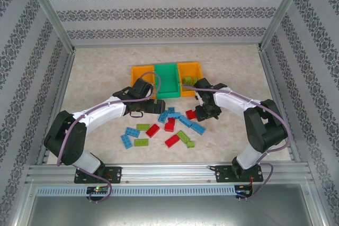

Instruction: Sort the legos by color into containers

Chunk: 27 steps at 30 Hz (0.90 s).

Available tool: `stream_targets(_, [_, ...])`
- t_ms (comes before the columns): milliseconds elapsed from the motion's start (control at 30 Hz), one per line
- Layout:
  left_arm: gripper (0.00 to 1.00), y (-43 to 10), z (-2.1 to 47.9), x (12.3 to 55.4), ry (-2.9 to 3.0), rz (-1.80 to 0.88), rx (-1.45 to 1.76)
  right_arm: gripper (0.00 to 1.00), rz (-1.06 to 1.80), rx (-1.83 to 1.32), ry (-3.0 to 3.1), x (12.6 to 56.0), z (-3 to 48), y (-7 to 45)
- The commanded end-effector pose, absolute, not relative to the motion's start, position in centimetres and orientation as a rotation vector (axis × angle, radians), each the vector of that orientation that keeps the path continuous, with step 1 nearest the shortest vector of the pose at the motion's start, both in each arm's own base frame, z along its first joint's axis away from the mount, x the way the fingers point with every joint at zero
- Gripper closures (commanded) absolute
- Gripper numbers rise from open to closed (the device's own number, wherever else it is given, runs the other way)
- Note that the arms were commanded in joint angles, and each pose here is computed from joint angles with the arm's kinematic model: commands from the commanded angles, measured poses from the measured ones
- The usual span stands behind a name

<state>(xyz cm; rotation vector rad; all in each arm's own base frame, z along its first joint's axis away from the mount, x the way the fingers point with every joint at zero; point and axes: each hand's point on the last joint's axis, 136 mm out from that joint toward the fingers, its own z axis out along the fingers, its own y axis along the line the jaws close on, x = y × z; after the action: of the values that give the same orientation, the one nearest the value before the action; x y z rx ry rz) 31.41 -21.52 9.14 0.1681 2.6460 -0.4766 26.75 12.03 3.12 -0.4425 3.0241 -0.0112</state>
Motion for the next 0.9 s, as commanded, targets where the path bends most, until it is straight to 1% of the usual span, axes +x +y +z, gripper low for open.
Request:
stream_targets(0, [0.0,-21.8,9.7,32.1,2.617,-0.497,0.184,0.45,-0.059,-0.477,3.058,26.6,2.0,11.7])
stream_targets(300, [0.0,-21.7,9.6,32.0,2.617,-0.489,0.182,0.44,-0.186,-0.453,3.063,27.9,1.3,10.5])
stream_targets(400, [0.0,-21.7,9.5,32.0,2.62,-0.491,0.177,0.42,-0.191,-0.43,3.05,28.4,1.6,10.3])
stream_targets(633, [0.0,-21.5,9.5,31.9,2.618,-0.486,0.174,0.38,-0.125,-0.391,3.048,29.0,1.9,11.3])
stream_targets(867, [0.0,-21.3,9.5,31.8,2.615,-0.474,0.174,0.37,-0.077,-0.39,3.049,28.8,2.0,12.3])
